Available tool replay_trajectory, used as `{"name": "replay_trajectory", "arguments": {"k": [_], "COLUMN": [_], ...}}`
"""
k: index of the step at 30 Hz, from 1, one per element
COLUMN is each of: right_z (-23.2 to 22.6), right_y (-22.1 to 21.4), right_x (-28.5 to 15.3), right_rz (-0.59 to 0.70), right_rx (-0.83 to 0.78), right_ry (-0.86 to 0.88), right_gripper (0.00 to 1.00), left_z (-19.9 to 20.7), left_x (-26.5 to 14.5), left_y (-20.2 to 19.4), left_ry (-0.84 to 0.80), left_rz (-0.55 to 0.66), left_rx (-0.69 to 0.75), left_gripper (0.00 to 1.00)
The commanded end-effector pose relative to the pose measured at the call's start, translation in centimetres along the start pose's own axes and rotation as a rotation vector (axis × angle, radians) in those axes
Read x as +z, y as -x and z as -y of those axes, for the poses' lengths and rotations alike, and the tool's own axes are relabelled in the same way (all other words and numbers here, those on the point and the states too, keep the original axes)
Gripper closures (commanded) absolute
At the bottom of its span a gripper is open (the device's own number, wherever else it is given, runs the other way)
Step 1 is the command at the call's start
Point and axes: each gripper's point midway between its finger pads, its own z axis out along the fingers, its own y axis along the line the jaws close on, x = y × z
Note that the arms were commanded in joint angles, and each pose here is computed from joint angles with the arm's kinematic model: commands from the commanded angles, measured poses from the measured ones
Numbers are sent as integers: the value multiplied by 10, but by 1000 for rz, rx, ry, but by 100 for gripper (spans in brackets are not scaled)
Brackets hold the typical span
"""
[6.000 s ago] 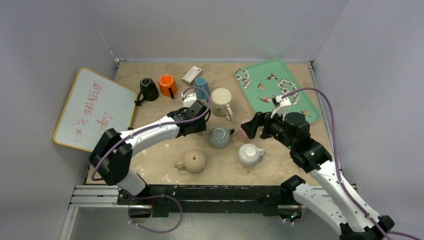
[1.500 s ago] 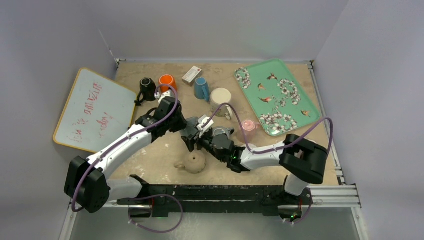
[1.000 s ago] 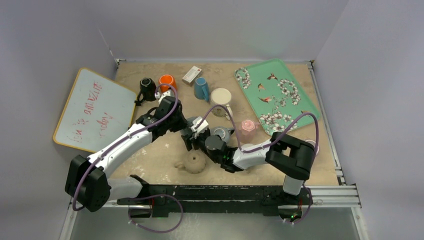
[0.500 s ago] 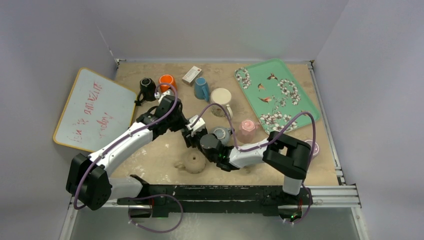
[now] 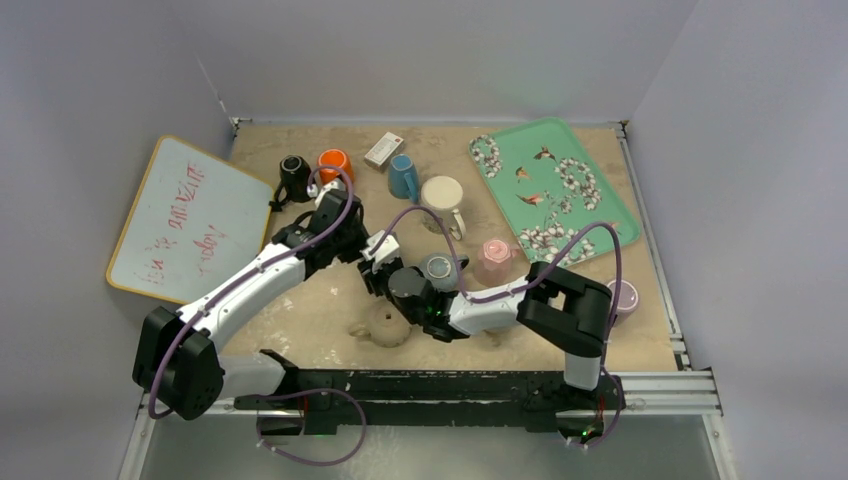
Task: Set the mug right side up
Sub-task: Turn over the cup at the center of the board.
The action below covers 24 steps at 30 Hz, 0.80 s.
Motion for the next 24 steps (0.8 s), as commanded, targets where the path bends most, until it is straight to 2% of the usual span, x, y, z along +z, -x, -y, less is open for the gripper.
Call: {"name": "replay_trajectory", "arguments": {"k": [1,10,15,19,22,24], "right_z": [15,29,33,33,30,27], "right_y": [-11,-29,-35,-33,-30,-26], "right_x": [5,3,1,1,0,-2], "right_rz": [-41,-115,-148,-145,-140,-141], "right_rx": [-22,-49,-61,-57,-47,-36], "right_ry": [-83,-168,-198,-197,-176,-153], "right_gripper": [56,62,78,100,100,100], "left_z": [6,6,5,7,10,15], "left_x": [-5,-7,-7,-10,-12,-15], "left_y": [1,3,4,7,11,15], "left_ry": [-11,-14,-14,-25,-37,-58], "left_rz": [-21,-16,-16,-13,-7,-9], "left_rx": [-12,-20,-24,-24,-10,9], "left_gripper": [100,100,100,100,100,92]}}
